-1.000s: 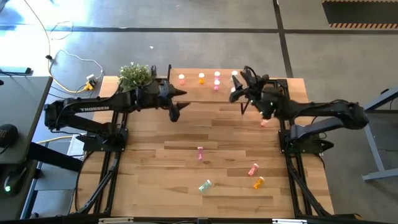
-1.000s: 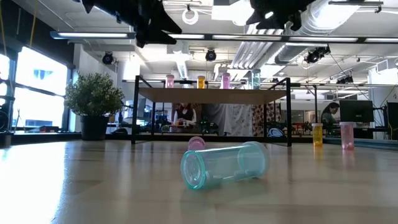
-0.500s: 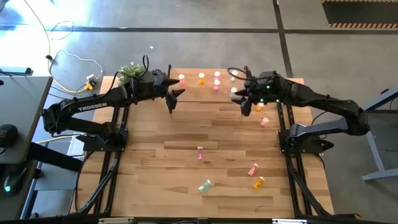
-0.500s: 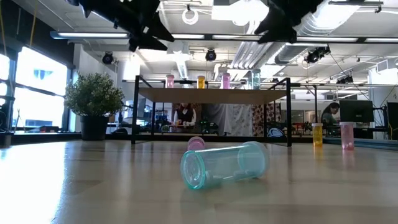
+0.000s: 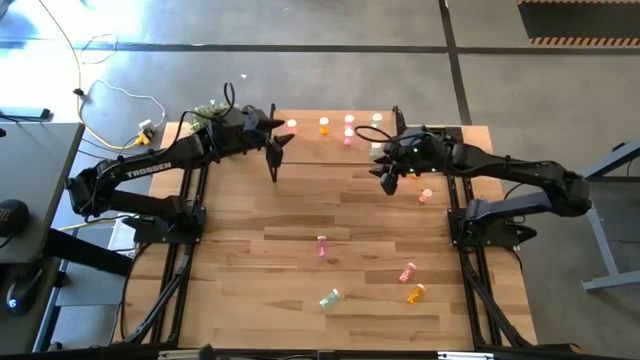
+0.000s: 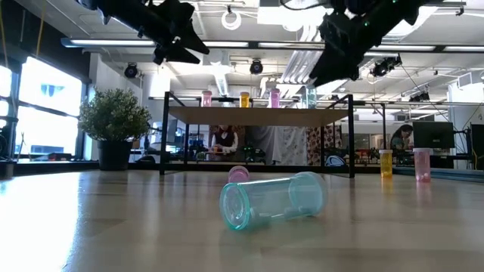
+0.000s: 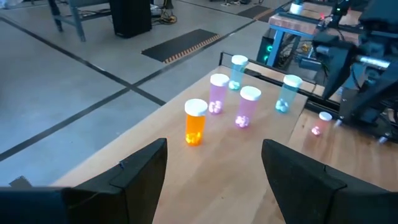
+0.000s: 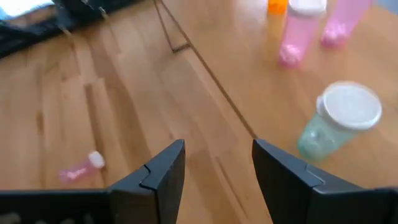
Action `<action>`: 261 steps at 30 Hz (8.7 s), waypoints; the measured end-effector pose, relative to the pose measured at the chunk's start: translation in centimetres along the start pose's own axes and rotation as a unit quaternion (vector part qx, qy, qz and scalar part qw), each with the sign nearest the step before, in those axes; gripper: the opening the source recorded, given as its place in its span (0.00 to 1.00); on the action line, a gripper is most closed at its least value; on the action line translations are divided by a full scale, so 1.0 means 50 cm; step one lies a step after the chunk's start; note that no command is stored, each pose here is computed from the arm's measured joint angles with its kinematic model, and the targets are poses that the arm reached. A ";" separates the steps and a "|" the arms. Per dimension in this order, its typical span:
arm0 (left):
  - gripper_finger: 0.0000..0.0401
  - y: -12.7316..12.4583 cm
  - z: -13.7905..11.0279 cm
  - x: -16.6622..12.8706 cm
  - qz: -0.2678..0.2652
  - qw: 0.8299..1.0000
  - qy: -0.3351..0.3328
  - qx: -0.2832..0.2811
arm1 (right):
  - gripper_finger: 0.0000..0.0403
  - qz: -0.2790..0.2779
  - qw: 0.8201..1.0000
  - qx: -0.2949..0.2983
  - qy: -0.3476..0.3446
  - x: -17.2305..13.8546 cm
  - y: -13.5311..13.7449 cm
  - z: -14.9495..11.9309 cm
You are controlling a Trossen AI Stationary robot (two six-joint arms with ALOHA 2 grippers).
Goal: Pick and place medicine bottles onto shelf by color
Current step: Put the left blue pill bottle on the shelf aligned with the other blue pill bottle, then put the bottom pink pill bottle on the shelf aligned with the other pink pill bottle
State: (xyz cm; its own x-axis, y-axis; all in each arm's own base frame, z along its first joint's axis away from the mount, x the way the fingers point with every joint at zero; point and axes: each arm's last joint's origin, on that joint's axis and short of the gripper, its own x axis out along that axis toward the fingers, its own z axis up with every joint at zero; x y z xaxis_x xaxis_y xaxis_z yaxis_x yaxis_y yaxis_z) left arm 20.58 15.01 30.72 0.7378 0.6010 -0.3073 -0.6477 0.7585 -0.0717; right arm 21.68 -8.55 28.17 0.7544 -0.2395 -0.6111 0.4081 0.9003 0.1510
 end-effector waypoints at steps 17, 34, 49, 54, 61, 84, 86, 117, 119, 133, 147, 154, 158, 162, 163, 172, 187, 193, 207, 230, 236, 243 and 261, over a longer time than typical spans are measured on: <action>0.62 0.006 0.003 0.000 0.007 1.000 -0.006 -0.002 | 0.44 -0.039 0.999 0.009 0.013 0.037 -0.048 0.001; 0.62 0.006 0.002 0.000 0.009 1.000 -0.006 -0.002 | 0.44 -0.081 0.997 0.017 0.005 0.035 -0.063 0.004; 0.62 0.006 0.003 0.000 0.009 1.000 -0.007 0.004 | 0.44 -0.009 1.000 0.016 -0.015 0.037 -0.055 0.014; 0.62 0.006 0.003 0.001 0.009 1.000 -0.008 0.007 | 0.44 -0.020 1.000 0.018 -0.006 0.051 -0.061 0.011; 0.62 0.006 0.003 0.001 0.010 1.000 -0.009 0.007 | 0.44 -0.031 0.999 0.014 0.007 0.067 -0.066 0.007; 0.62 0.007 0.004 0.001 0.018 1.000 -0.009 0.007 | 0.44 -0.056 0.997 0.050 -0.011 0.057 -0.094 0.013; 0.62 0.007 0.004 0.001 0.018 1.000 -0.009 0.006 | 0.44 -0.052 0.996 0.067 -0.020 0.048 -0.088 0.016; 0.62 -0.071 -0.045 -0.023 -0.177 0.977 0.118 0.027 | 0.44 -0.064 0.921 0.356 0.144 -0.139 0.038 -0.103; 0.62 -0.084 -0.047 -0.025 -0.189 0.974 0.120 0.033 | 0.44 -0.074 0.913 0.370 0.158 -0.139 0.048 -0.111; 0.62 -0.133 -0.055 -0.039 -0.231 0.964 0.126 0.047 | 0.44 -0.128 0.885 0.409 0.180 -0.128 0.141 -0.156; 0.62 -0.154 -0.060 -0.047 -0.251 0.958 0.130 0.049 | 0.44 -0.105 0.769 0.552 0.304 -0.079 0.278 -0.211; 0.62 -0.164 -0.062 -0.051 -0.261 0.955 0.131 0.055 | 0.44 -0.105 0.725 0.598 0.324 -0.056 0.345 -0.248; 0.62 -0.167 -0.063 -0.053 -0.264 0.954 0.131 0.057 | 0.44 -0.107 0.709 0.602 0.351 -0.044 0.374 -0.271; 0.62 -0.167 -0.062 -0.053 -0.264 0.954 0.131 0.057 | 0.44 -0.122 0.700 0.599 0.370 -0.034 0.394 -0.294; 0.62 -0.167 -0.062 -0.052 -0.264 0.954 0.131 0.057 | 0.44 -0.128 0.702 0.595 0.371 -0.032 0.396 -0.300; 0.62 -0.168 -0.058 -0.052 -0.266 0.955 0.120 0.049 | 0.44 -0.184 0.708 0.579 0.359 -0.003 0.395 -0.329; 0.62 -0.168 -0.057 -0.052 -0.265 0.956 0.120 0.043 | 0.44 -0.242 0.696 0.574 0.357 0.008 0.371 -0.330; 0.62 -0.168 -0.057 -0.052 -0.266 0.955 0.119 0.049 | 0.44 -0.265 0.686 0.574 0.362 0.021 0.368 -0.338; 0.62 -0.168 -0.057 -0.051 -0.267 0.955 0.116 0.059 | 0.44 -0.305 0.672 0.577 0.351 0.073 0.365 -0.362; 0.62 -0.168 -0.057 -0.051 -0.268 0.954 0.112 0.072 | 0.18 -0.319 0.667 0.570 0.359 0.084 0.368 -0.375; 0.62 -0.167 -0.057 -0.051 -0.268 0.954 0.113 0.070 | 0.21 -0.279 0.718 0.538 0.343 0.088 0.379 -0.360; 0.62 -0.145 -0.060 -0.044 -0.244 0.959 0.137 0.040 | 0.21 -0.166 0.837 0.449 0.265 0.105 0.409 -0.275; 0.62 -0.142 -0.069 -0.047 -0.268 0.939 0.202 -0.078 | 0.21 0.064 0.984 0.105 0.130 0.169 0.366 -0.013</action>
State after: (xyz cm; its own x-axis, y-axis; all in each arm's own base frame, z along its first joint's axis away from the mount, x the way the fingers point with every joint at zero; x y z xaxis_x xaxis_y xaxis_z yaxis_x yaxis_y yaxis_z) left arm 22.76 7.33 28.69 0.8539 -0.0258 -0.5198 -0.2462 0.8599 -0.4472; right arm 35.21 6.11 25.27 0.6608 -0.0028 -0.7505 0.4358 0.8156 0.3806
